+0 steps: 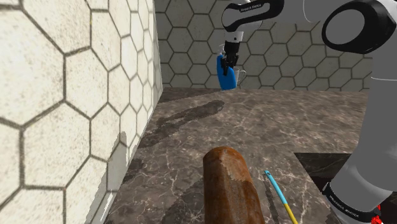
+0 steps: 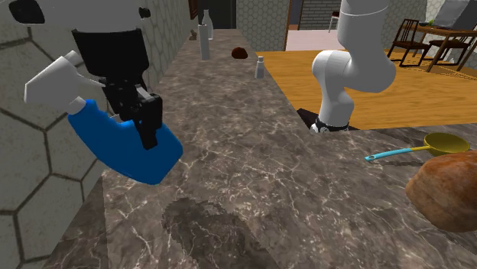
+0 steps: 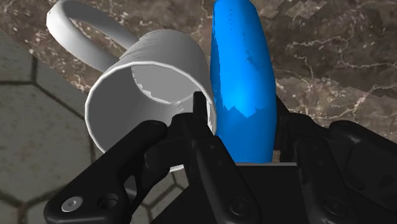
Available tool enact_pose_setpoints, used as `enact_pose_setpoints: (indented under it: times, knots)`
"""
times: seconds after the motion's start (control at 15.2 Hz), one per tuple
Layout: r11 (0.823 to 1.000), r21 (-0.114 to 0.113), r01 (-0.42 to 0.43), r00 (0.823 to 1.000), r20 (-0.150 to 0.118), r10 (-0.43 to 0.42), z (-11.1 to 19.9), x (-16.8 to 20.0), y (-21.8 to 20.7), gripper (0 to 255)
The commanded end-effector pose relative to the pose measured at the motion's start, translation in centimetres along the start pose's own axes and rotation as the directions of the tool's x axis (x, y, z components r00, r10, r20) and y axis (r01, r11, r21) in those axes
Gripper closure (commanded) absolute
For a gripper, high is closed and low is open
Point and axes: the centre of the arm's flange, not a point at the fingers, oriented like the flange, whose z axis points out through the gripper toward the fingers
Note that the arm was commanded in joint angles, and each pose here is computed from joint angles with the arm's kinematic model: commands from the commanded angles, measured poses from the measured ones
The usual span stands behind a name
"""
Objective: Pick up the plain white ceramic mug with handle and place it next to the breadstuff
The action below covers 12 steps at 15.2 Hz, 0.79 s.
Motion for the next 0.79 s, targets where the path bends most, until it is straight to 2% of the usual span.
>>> enact_pose_setpoints:
  times: [0.0,0.73]
  knots:
    - [1.000,0.000,0.000,1.000,0.000,0.000,-1.1,0.0,0.0,255]
    - [1.000,0.000,0.000,1.000,0.000,0.000,-6.9,0.2,0.0,255]
